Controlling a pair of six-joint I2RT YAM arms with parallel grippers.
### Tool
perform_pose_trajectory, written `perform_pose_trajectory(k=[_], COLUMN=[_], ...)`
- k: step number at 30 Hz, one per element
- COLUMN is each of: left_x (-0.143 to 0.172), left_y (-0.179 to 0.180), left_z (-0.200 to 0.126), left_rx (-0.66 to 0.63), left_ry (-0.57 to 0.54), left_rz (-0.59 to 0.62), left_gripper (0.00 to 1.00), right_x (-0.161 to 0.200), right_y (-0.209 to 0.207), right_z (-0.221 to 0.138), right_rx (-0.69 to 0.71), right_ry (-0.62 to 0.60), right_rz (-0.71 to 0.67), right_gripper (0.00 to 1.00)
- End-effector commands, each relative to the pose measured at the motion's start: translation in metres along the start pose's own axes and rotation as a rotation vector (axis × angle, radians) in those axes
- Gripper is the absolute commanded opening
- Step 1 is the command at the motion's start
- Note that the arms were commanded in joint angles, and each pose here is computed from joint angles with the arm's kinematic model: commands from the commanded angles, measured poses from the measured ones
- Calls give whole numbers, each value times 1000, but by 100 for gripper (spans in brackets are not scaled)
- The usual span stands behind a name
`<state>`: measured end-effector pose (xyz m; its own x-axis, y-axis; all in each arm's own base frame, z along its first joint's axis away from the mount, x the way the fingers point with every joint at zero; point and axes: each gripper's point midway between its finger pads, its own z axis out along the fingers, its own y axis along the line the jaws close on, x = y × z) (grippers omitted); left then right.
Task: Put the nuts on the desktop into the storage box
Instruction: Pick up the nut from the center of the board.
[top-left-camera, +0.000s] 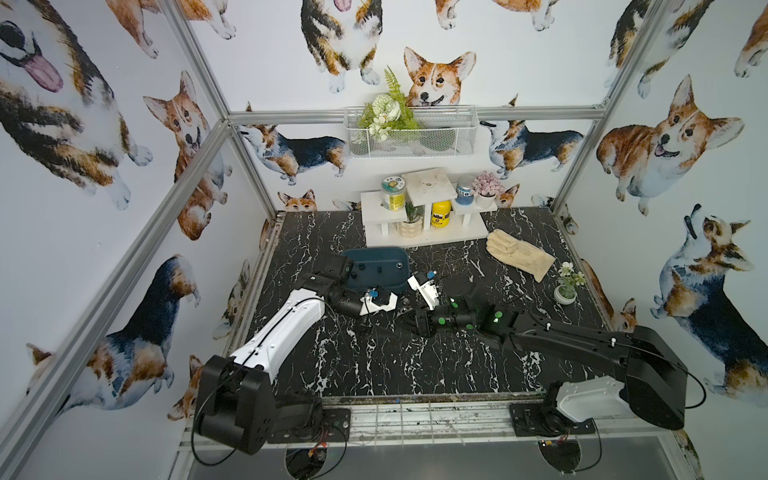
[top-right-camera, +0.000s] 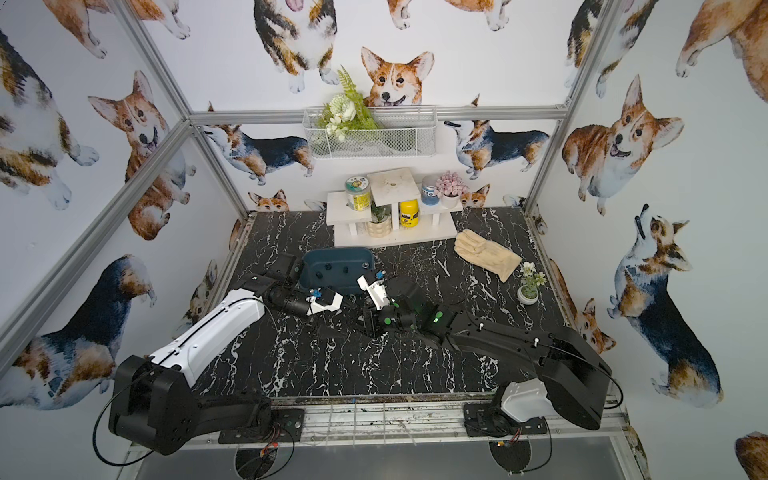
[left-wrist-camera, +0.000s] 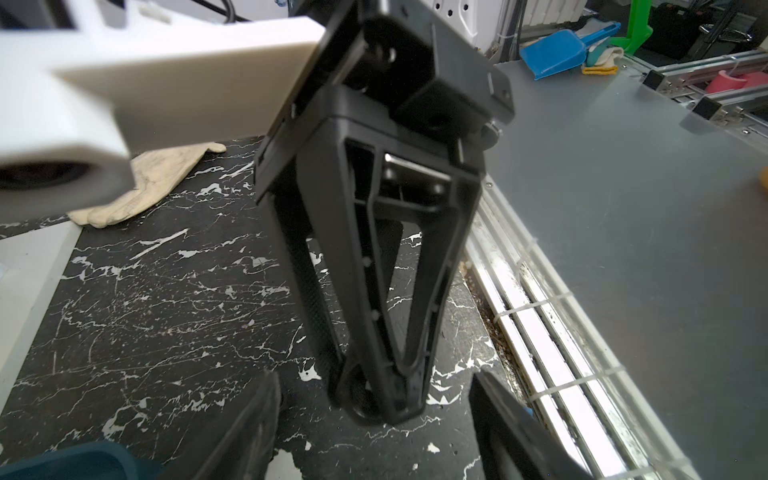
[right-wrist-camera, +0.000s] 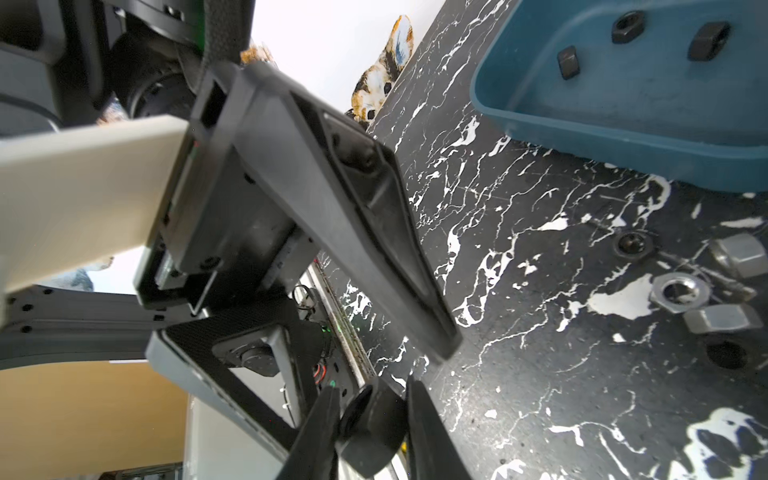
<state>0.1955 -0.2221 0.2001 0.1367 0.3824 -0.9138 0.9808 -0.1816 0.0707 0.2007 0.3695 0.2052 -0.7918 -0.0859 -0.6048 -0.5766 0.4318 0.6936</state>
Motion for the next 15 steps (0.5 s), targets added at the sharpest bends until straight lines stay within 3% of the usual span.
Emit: perform_pose_trajectory(k=[1, 15], left_x=[-8, -9], left_y=[-2, -13], left_z=[1, 4], left_rx=[19, 61], left_ry=[-16, -12], left_rz=[5, 50], left_gripper=[73, 53], right_x=[-11, -11], right_y=[14, 16], right_z=[-2, -4], right_rx=[-58, -82], right_ry=[-39, -43], right_rz=[-14, -15], right_gripper=[12, 9])
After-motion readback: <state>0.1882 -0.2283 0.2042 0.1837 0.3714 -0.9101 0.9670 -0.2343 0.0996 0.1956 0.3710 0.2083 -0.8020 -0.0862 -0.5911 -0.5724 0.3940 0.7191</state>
